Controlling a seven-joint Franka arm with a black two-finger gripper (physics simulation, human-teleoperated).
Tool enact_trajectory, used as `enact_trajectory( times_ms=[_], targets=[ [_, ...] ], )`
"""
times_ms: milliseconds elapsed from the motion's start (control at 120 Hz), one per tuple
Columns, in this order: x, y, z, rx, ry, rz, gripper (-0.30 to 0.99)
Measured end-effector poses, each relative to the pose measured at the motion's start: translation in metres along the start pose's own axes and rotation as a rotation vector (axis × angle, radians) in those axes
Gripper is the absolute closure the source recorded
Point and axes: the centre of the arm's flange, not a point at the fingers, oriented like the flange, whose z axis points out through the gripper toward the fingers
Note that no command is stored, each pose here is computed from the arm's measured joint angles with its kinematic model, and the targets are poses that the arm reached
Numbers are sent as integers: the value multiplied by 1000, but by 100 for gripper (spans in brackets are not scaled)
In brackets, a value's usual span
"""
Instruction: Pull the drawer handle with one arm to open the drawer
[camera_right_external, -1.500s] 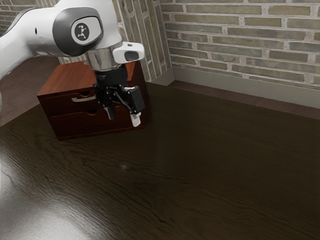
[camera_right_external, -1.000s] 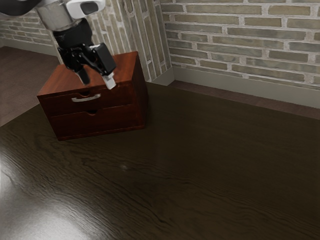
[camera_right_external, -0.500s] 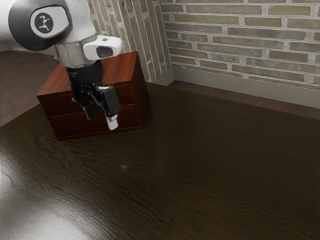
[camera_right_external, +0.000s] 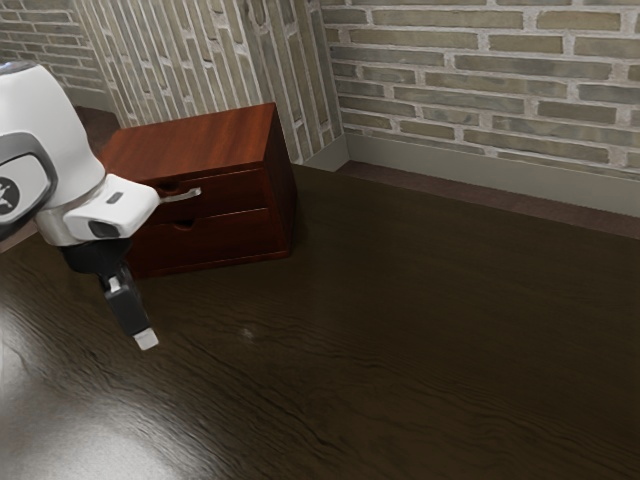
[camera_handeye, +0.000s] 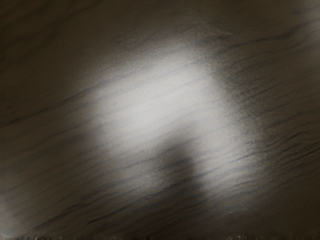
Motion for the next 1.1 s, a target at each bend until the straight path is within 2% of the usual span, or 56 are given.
enact_trajectory(
  times_ms=[250,375,642,833,1100],
  targets=[
    [-14,-66,22,81,-5,156,0],
    [-3,-98,18,112,21,250,0],
    [25,-147,19,147,35,439,0],
    [49,-169,20,168,35,559,0],
    [58,-174,24,166,49,687,0]
  ],
)
